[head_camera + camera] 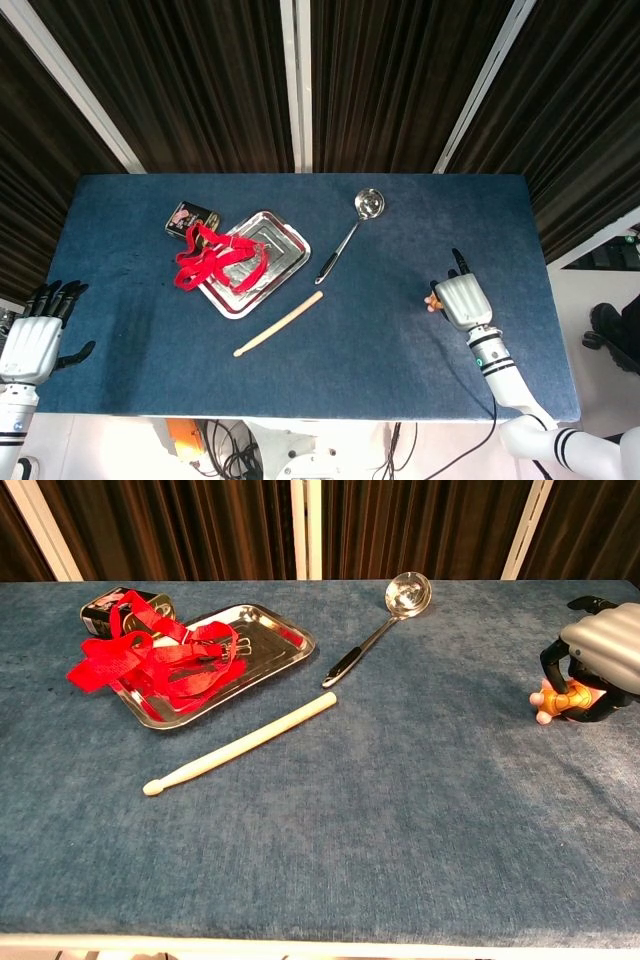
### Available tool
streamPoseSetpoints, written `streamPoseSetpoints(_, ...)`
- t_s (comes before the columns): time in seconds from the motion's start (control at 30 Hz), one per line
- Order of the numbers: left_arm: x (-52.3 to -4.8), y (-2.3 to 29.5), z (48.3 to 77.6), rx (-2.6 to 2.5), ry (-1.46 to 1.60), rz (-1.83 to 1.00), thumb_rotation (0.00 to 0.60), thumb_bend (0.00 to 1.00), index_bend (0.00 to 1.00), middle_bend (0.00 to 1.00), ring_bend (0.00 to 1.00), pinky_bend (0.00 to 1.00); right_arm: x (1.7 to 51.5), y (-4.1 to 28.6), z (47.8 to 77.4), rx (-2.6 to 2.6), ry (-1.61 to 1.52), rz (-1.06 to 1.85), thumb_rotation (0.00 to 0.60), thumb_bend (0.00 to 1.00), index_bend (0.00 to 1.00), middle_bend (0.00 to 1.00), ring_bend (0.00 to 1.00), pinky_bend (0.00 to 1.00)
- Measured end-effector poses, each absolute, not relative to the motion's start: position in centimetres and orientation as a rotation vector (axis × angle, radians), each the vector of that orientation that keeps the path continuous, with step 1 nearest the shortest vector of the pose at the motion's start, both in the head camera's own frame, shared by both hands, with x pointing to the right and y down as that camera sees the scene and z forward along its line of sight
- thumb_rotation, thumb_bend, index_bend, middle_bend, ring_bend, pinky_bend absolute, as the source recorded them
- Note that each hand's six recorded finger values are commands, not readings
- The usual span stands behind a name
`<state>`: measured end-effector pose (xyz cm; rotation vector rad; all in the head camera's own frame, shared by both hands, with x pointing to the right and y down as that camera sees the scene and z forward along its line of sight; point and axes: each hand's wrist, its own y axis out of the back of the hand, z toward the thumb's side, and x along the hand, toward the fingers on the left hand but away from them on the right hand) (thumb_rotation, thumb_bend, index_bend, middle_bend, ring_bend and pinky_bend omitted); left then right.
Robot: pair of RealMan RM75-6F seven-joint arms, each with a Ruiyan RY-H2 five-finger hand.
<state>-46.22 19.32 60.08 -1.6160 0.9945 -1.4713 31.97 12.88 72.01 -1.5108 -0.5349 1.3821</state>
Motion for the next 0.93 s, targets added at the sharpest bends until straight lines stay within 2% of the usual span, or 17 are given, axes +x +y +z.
streamPoseSetpoints(0.03,-46.2,19.3,60.1,-1.616,0.994,-1.471,0.600,0.21,0.10,0.08,0.00,0.01,32.0,12.9,72.0,-1.513,-0.540,1.379,0.600,0.31,0.95,0.87,0.44,0.00)
streamPoseSetpoints(0.07,-46.2,19.3,60.0,-1.615,0.994,-1.470,0.600,0.21,0.10,0.08,0.00,0.01,32.0,12.8,71.9,-1.516,-0.543,1.377,0.600,0.24,0.85,0.81,0.41,0.00)
streamPoseSetpoints(0.1,-46.2,19.3,60.0,-1.615,0.994,-1.470,0.600,0.21,0.10,0.08,0.00,0.01,32.1,12.9,71.9,-1.519,-0.538,1.378,0.600,0.15,0.69,0.69,0.34,0.00)
streamPoseSetpoints(0.13,-46.1,19.3,60.0,-1.615,0.993,-1.469,0.600,0.21,0.10,0.08,0.00,0.01,32.2,12.9,72.0,-1.523,-0.532,1.381,0.600,0.10,0.59,0.61,0.28,0.00)
streamPoseSetpoints(0.17,-46.1,19.3,60.0,-1.615,0.993,-1.468,0.600,0.21,0.10,0.08,0.00,0.01,32.3,13.0,72.0,-1.529,-0.525,1.385,0.600,0.04,0.44,0.48,0.19,0.00)
streamPoseSetpoints(0.2,-46.1,19.3,60.0,-1.614,0.993,-1.468,0.600,0.21,0.10,0.08,0.00,0.01,32.4,13.0,72.0,-1.539,-0.520,1.391,0.600,0.02,0.29,0.35,0.10,0.00)
streamPoseSetpoints(0.23,-46.0,19.3,59.9,-1.614,0.992,-1.467,0.600,0.21,0.10,0.08,0.00,0.01,32.4,13.0,72.0,-1.546,-0.521,1.394,0.600,0.01,0.19,0.26,0.05,0.00)
streamPoseSetpoints(0.3,-46.0,19.3,59.9,-1.615,0.992,-1.467,0.600,0.21,0.10,0.08,0.00,0.01,32.5,12.9,71.7,-1.564,-0.536,1.396,0.600,0.00,0.04,0.11,0.00,0.00)
streamPoseSetpoints(0.37,-45.9,19.2,59.9,-1.616,0.990,-1.467,0.600,0.21,0.10,0.08,0.00,0.01,32.5,12.8,71.4,-1.579,-0.557,1.393,0.600,0.00,0.00,0.05,0.00,0.00)
streamPoseSetpoints(0.43,-45.8,19.1,59.8,-1.616,0.990,-1.465,0.600,0.21,0.10,0.08,0.00,0.01,32.6,12.6,71.0,-1.601,-0.588,1.388,0.600,0.00,0.00,0.04,0.00,0.00)
streamPoseSetpoints(0.67,-45.8,18.7,59.3,-1.608,0.989,-1.463,0.600,0.21,0.10,0.08,0.00,0.01,33.9,12.4,68.8,-1.663,-0.681,1.404,0.600,0.00,0.00,0.03,0.00,0.00)
streamPoseSetpoints(0.93,-46.2,18.5,58.9,-1.594,0.998,-1.461,0.600,0.21,0.10,0.08,0.00,0.01,38.2,13.3,64.0,-1.586,-0.808,1.433,0.600,0.00,0.00,0.00,0.00,0.00)
